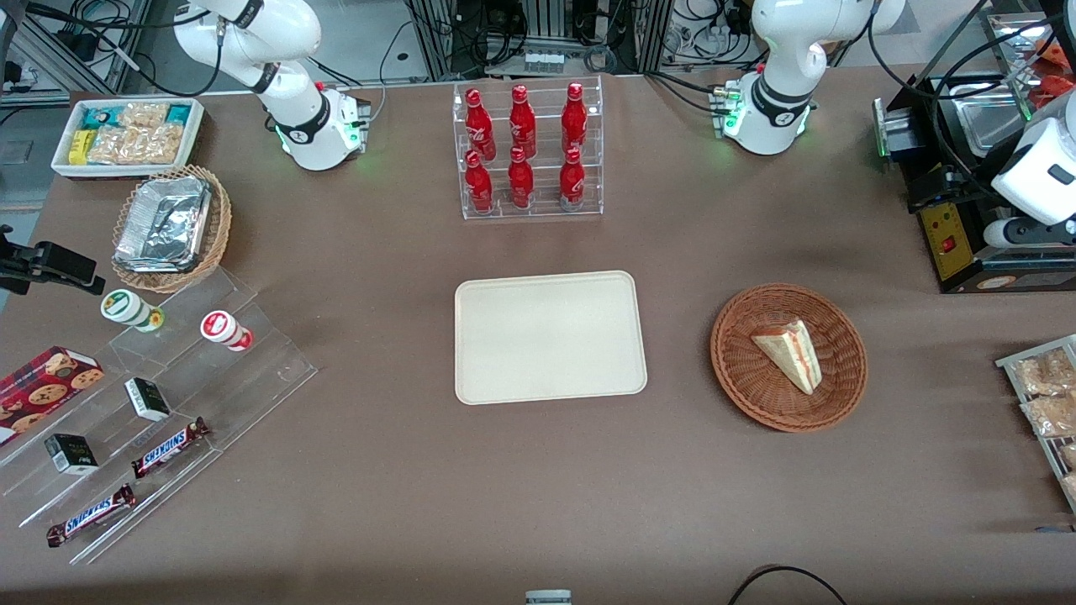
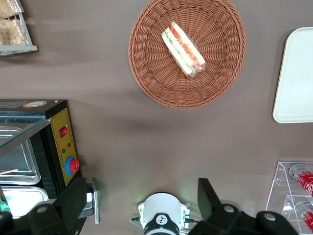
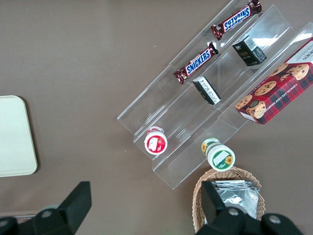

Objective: Place sandwich from basket to tray
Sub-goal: 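Move the left gripper over the wrapped sandwich in the wicker basket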

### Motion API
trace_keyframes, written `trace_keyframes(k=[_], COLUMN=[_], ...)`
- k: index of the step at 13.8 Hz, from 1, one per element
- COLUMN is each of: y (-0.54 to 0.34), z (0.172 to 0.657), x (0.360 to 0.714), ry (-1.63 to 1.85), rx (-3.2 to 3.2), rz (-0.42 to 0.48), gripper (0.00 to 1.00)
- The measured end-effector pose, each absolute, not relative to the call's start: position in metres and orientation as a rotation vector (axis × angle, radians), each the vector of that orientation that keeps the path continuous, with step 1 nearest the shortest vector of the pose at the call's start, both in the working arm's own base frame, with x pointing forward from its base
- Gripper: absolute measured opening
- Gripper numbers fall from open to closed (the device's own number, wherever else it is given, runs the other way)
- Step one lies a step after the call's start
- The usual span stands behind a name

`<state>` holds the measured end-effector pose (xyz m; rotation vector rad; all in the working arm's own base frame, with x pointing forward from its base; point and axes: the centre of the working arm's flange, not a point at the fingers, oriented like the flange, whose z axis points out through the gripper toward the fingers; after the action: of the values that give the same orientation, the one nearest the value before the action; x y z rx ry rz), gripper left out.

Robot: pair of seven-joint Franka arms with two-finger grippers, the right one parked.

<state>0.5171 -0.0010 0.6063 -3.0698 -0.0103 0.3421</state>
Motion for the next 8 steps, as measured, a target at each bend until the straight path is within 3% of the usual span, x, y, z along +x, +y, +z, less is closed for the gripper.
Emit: trace_keyframes(k=[8], y=[-0.022], z=[0.571], x=[0.534], ry=[0.073], rx=[-3.074], rz=[0.433], gripper=[1.00])
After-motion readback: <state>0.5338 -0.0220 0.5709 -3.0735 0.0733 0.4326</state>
